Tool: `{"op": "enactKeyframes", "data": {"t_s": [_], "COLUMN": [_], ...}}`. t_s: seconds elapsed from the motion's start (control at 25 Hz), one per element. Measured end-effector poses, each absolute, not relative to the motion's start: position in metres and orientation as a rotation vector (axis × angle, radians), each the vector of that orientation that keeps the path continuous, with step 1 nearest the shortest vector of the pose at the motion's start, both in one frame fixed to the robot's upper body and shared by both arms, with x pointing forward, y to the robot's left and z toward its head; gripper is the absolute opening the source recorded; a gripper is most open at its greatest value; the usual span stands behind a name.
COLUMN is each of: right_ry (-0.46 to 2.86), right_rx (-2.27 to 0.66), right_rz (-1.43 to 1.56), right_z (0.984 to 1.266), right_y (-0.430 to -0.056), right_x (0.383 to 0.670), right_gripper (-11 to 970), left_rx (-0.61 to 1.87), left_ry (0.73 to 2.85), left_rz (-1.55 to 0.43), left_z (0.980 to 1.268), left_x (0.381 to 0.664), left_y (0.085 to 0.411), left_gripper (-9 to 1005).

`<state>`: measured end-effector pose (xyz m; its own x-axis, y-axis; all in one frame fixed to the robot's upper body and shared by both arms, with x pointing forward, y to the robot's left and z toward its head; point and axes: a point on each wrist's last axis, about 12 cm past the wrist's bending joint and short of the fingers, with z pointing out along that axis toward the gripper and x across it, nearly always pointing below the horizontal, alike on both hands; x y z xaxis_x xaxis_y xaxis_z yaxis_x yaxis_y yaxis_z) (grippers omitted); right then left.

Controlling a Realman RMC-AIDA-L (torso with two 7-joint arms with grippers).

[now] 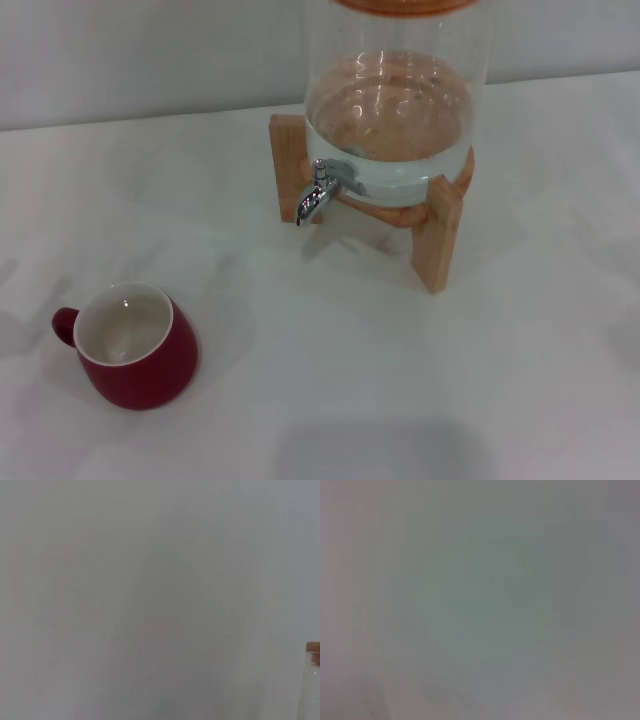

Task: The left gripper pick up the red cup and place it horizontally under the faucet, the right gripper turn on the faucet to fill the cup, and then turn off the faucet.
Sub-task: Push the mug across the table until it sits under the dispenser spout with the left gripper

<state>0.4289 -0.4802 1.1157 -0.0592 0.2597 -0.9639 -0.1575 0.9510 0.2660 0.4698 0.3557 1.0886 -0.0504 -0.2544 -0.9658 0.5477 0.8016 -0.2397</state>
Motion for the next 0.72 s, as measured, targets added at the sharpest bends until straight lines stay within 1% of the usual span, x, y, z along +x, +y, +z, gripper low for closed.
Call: {"op": "enactKeyframes", "data": {"t_s": [0.72], "right_ry": [1.586], "right_rx": [0.066], "right_rz": [0.357], "right_z": [1.1167], "right_y": [-0.4778], "right_x": [0.429], "right_gripper": [722], "left_rx": [0.227], "left_ry": [1.486], "left_rz": [-0.659], "left_z": [1.0878], "left_x": [0.4683], "left_y": [0.3585], "left_gripper": [829]}}
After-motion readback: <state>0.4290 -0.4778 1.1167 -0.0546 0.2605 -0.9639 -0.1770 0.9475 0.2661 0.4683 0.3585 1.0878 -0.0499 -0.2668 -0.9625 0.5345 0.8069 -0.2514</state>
